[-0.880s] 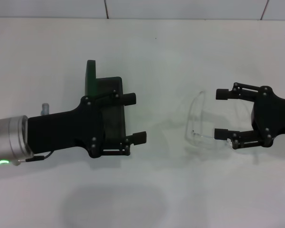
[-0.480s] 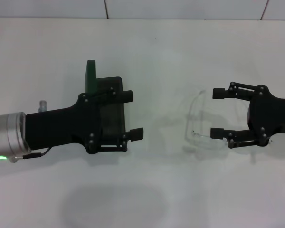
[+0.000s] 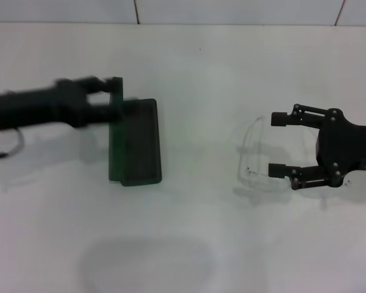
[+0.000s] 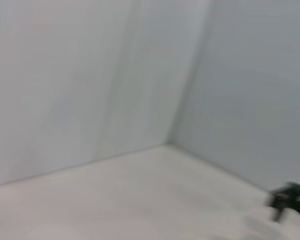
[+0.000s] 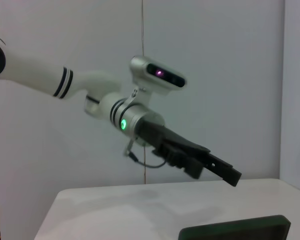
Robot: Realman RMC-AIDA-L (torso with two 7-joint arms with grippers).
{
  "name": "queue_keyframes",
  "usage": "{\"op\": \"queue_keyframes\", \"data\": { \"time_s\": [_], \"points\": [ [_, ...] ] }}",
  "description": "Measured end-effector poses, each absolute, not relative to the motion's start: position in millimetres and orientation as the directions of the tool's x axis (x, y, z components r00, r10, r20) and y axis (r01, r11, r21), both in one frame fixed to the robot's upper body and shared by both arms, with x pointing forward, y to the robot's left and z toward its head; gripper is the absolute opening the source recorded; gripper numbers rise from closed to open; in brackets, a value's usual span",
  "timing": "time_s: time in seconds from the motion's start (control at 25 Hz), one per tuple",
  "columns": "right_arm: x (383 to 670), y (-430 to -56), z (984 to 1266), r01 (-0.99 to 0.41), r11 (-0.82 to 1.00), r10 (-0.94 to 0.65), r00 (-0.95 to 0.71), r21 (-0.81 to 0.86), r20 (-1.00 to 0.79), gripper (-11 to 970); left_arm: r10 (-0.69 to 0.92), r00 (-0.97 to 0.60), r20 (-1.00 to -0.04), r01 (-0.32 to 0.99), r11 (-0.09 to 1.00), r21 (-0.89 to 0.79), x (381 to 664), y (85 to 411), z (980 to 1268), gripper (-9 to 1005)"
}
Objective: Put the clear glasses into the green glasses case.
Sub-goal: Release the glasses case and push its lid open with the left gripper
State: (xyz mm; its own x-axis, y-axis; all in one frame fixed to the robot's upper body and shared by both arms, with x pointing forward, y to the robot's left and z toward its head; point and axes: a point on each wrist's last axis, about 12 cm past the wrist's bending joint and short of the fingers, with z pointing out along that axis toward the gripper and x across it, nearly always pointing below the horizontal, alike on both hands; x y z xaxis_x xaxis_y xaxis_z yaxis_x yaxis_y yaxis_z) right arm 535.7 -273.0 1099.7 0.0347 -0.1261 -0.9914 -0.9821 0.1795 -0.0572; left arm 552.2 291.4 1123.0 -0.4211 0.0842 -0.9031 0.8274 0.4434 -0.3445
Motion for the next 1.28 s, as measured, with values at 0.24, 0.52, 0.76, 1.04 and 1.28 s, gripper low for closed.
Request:
{"op": "queue_keyframes", "data": {
  "time_s": [0.24,0.52,0.76,1.04,1.28],
  "points": [
    [535.6,-272.5,1099.5,-0.982,0.179,-0.126,0.036,-0.058,-0.991,884,0.081,-0.579,-0.811,0.668,0.618,-0.415,558.1,306.1,1140.9,825],
    [534.9,-270.3,1098.4,-0.982,0.176,-0.124,0.042,-0.064,-0.991,884,0.117,-0.683,-0.721,0.580,0.687,-0.437,563.9,288.8,1127.2,809],
    [533.0,-266.5,1094.7,-0.985,0.165,-0.134,0.035,-0.058,-0.990,884,0.125,-0.707,-0.696,0.561,0.698,-0.445,569.0,281.3,1125.6,796],
    [530.8,-266.5,1092.5,-0.984,0.168,-0.136,0.030,-0.053,-0.990,884,0.108,-0.744,-0.659,0.500,0.745,-0.442,575.3,275.8,1120.4,780],
    [532.8,-265.1,1088.8,-0.980,0.193,-0.152,0.022,-0.051,-0.988,884,0.143,-0.761,-0.633,0.479,0.782,-0.400,584.0,266.3,1118.3,767]
  ]
}}
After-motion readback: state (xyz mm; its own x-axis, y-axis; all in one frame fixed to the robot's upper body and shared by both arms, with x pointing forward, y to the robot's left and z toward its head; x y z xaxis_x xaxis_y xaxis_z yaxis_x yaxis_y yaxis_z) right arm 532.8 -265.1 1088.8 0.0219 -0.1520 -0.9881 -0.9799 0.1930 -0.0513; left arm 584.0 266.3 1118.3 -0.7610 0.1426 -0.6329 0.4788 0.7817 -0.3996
